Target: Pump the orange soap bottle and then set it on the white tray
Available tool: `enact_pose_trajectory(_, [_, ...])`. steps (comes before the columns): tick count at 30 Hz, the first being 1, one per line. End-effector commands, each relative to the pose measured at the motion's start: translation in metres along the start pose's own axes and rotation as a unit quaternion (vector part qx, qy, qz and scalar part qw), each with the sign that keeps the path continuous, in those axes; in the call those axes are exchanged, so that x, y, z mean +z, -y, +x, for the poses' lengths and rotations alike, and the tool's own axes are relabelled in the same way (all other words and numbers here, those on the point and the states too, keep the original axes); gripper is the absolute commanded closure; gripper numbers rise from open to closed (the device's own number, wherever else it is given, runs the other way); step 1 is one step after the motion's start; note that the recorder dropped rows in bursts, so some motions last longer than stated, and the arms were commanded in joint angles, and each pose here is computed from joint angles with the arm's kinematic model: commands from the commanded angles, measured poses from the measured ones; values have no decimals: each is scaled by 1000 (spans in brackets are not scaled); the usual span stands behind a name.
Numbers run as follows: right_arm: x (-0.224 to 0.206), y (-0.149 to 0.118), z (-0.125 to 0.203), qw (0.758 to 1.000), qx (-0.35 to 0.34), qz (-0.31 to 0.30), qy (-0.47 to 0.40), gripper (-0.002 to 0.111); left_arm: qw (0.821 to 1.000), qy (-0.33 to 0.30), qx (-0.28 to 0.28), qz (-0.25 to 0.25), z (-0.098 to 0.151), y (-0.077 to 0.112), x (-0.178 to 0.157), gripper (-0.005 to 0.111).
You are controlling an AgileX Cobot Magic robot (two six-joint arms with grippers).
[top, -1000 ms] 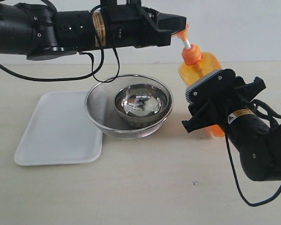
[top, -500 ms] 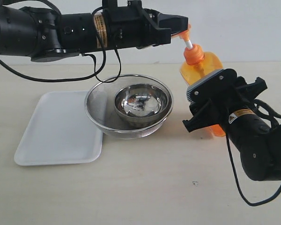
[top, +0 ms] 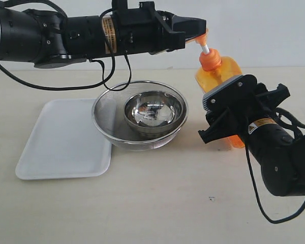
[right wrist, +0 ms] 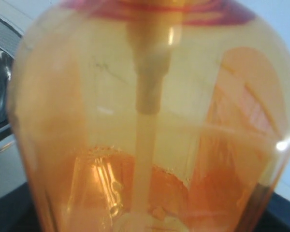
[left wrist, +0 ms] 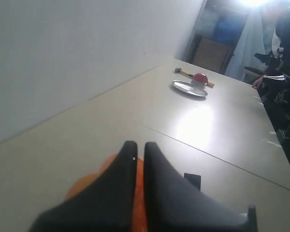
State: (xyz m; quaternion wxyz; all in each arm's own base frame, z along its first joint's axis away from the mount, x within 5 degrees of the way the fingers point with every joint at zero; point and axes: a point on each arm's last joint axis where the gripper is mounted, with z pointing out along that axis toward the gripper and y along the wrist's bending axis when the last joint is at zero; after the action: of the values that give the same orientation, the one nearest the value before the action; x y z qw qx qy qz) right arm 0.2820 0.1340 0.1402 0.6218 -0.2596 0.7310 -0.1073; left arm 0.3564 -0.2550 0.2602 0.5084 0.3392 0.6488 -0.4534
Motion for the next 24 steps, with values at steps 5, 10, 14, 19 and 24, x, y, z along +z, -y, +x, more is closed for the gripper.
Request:
enact_pose_trajectory(5, [0,-2,-5,1000,-3,-13,15,108,997,-74,-2,-13,39,-10,8,102])
enact_pose_trajectory(10, [0,-2,-5,1000,-3,-14,16,108,997,-80,-6,-13,45,-13,9,102])
enact_pose_trajectory(14, [0,-2,-5,1000,-3,-14,16,108,996,-83,-3,-11,45,-13,9,102])
enact_pose_trajectory(19, [0,-2,-5,1000,-3,-14,16,108,996,-86,-2,-14,46,-13,9,102])
enact_pose_trajectory(24, [0,-2,-5,1000,-3,-14,16,108,996,-88,-4,-14,49,-14,10,102])
